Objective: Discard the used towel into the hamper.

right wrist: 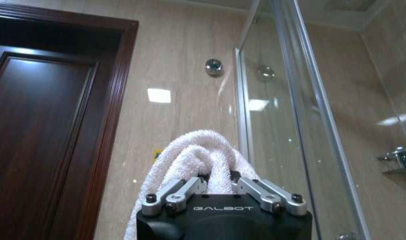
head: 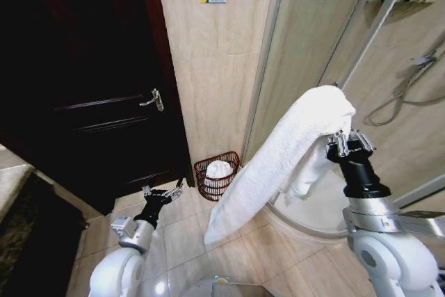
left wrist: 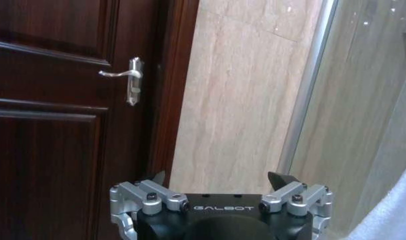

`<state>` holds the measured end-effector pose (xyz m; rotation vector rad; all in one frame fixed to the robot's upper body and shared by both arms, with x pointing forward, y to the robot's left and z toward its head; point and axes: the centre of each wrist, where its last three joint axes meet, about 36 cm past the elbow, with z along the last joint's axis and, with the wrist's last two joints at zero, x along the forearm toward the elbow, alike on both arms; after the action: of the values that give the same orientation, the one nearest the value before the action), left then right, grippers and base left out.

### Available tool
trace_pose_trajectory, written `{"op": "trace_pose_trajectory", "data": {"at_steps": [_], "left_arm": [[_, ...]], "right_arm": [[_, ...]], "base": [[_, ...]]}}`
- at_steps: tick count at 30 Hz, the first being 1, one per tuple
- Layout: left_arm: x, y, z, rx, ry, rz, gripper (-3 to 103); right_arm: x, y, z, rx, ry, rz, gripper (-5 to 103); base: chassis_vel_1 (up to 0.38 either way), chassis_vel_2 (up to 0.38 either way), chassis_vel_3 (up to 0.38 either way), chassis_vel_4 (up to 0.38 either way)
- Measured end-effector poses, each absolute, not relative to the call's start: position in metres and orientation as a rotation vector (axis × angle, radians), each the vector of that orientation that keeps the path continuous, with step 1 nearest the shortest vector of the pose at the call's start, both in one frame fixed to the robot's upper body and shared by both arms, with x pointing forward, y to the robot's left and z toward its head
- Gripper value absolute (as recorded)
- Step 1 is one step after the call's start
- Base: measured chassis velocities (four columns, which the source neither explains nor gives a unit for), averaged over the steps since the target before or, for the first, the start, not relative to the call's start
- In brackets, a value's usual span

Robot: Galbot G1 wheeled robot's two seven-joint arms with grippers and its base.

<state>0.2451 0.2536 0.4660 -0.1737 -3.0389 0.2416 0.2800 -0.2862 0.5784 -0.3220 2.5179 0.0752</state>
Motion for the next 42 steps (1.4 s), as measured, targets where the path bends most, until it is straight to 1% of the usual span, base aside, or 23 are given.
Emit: {"op": "trace_pose_trajectory", "data": {"at_steps": [8, 17, 22, 31, 42], "left_arm": [[0.245, 0.254, 0.466, -0.174, -3.039, 0.242, 100], [0.245, 0.254, 0.466, -0.174, -3.039, 0.241, 100], [0.245, 0.254, 0.466, -0.174, -3.039, 0.24, 100], [0.245, 0.253, 0.466, -0.174, -3.039, 0.242, 100], [0.245, 0.254, 0.466, -0.174, -3.039, 0.241, 100]], "right_arm": [[0.281, -0.286, 0.579, -0.325, 2.513, 0.07, 14], [0.282, -0.285, 0.581, -0.318, 2.506, 0.082, 14], [0.283, -0.287, 0.583, -0.316, 2.5, 0.087, 14], [0.291, -0.298, 0.607, -0.35, 2.427, 0.03, 14], [0.305, -0.294, 0.638, -0.475, 2.329, -0.024, 14]], "base": [[0.045, 0.036, -0.046, -0.042], [0.178, 0.179, -0.183, -0.162], [0.114, 0.1, -0.063, -0.077], [-0.038, -0.041, 0.021, 0.029], [-0.004, -0.005, 0.001, 0.003]]}}
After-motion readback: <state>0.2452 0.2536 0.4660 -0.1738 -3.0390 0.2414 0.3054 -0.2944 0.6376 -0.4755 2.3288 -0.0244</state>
